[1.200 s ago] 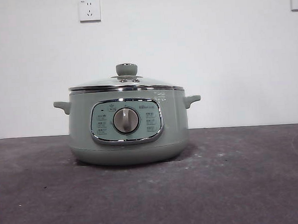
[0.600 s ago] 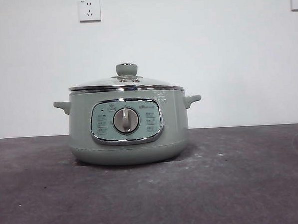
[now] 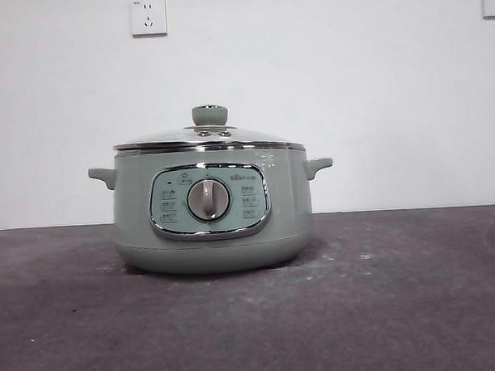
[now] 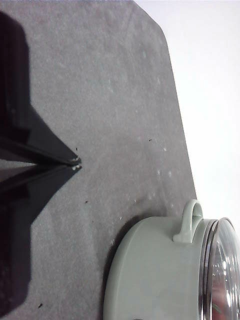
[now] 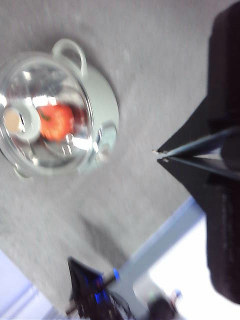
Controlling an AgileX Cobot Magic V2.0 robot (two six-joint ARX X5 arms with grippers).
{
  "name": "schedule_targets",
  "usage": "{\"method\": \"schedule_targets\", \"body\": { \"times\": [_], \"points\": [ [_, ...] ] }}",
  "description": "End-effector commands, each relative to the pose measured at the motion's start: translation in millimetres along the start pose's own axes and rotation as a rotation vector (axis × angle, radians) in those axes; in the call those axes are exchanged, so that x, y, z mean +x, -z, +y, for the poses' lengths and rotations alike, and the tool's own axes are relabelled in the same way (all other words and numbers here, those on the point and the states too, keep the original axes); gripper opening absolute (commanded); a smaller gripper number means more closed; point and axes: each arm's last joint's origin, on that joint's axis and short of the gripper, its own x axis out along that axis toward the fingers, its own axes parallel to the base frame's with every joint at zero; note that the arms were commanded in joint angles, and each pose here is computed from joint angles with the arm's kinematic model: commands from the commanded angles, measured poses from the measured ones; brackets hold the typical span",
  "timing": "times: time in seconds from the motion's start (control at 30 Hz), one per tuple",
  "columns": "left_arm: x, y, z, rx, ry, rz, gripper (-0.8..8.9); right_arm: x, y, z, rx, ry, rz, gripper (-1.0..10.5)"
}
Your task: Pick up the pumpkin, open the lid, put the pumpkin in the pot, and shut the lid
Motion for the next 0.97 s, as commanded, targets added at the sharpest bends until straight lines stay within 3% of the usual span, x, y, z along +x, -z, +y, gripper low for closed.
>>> {"method": "schedule_targets", "body": {
  "times": [0.03,0.13,0.2,0.3,0.43,0.63,0.97],
  "points": [
    [1,5,-1,-0.011,0.007,0.012,-0.03,-27,2,-2,-0.027,0.065,-0.188,0.0],
    [1,5,-1,-0.011,0.008,0.012,-0.03,-47,16,-5,-0.033,0.112,-0.398,0.0],
    [1,5,-1,-0.011,0.008,0.012,-0.03,-47,38,-10,-0.029,0.192,-0.496,0.0],
    [1,5,-1,-0.012,0.008,0.012,-0.03,-28,77,-21,-0.049,0.305,-0.636,0.0],
    [1,5,-1,-0.011,0.008,0.012,-0.03,-1,117,-31,-0.077,0.388,-0.746,0.0],
    [1,5,-1,-0.011,0.008,0.012,-0.03,49,173,-47,-0.073,0.437,-0.767,0.0],
    [1,5,-1,-0.012,0.008,0.012,-0.03,122,250,-66,-0.033,0.431,-0.698,0.0]
  ]
}}
